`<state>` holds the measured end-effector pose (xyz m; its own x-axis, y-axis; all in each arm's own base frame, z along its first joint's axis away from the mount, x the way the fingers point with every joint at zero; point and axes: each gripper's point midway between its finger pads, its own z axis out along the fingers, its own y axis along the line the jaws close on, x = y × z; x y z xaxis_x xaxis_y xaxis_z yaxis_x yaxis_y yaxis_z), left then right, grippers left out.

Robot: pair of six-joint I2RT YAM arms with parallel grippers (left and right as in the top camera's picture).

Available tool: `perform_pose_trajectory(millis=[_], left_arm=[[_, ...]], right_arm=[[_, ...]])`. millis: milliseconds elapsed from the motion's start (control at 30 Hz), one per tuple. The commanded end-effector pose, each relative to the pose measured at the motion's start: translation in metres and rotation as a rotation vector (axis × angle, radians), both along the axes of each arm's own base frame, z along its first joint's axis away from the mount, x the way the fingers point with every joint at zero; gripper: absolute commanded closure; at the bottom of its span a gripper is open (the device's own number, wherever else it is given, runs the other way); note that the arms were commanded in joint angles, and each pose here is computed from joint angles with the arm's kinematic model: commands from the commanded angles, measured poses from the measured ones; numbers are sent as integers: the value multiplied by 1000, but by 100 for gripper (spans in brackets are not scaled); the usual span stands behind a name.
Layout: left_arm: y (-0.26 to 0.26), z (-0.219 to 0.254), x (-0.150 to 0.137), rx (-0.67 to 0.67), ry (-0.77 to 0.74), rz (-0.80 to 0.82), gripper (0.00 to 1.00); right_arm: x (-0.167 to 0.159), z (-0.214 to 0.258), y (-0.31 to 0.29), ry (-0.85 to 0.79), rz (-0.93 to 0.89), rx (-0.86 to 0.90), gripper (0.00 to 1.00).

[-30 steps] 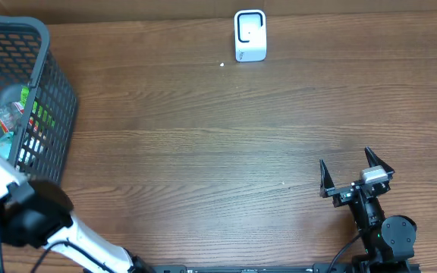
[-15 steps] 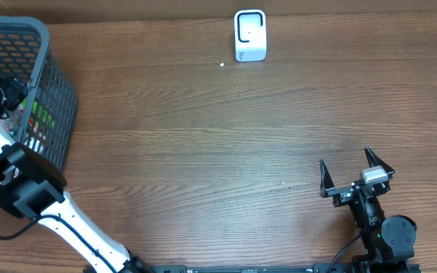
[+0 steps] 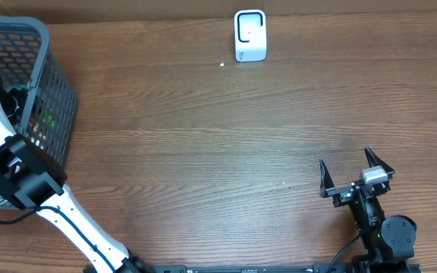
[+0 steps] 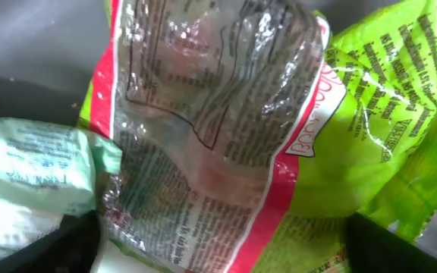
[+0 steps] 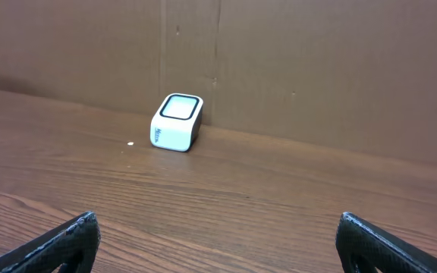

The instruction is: Scan the item barcode

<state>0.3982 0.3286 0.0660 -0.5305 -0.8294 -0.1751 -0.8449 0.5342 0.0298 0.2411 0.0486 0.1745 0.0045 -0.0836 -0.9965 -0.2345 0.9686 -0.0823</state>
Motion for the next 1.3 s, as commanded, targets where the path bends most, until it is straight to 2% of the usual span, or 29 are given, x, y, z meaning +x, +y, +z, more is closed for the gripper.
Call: perform_pose_trajectory(millis=[0,200,267,300,333,367,533,733,867,933,1033,1067,1167,1200,1267], left_arm=[[1,-18,0,5,38,-3,17],[-8,-46,-1,-38,83,-17,14],[-11,-53,-3,-52,100,-17,28],[-12,-56,-5,-59,110,-18,60],[-13,-56,-6,-61,112,-17,70],[-13,-56,-6,-62,114,-17,96],[-12,-32,-6,-44,96,-47,96],[-4,69,4,88,-69,-50,96],[-8,146,-2,187,-195,-47,96],[-12,169,-6,216,-231,-48,96],[-14,178,-9,225,-241,-47,96],[-14,176,-10,222,-235,-48,95],[-11,159,-10,201,-198,-56,17],[-9,148,-10,186,-178,-54,0],[-5,131,-8,169,-153,-57,0]], right_arm=[[0,-2,0,-2,-2,0,0],[0,-2,0,-2,-2,0,0],[0,-2,0,-2,-2,0,0],[0,-2,0,-2,-2,0,0],[0,-2,0,-2,-2,0,0],[0,-2,0,-2,-2,0,0],[0,-2,0,-2,-2,0,0],[0,-2,0,-2,-2,0,0],[0,-2,0,-2,-2,0,0],[0,-2,0,-2,-2,0,0],[0,-2,0,-2,-2,0,0],[0,-2,0,-2,-2,0,0],[0,-2,0,-2,-2,1,0],[0,-2,0,-2,-2,0,0],[0,-2,0,-2,-2,0,0]])
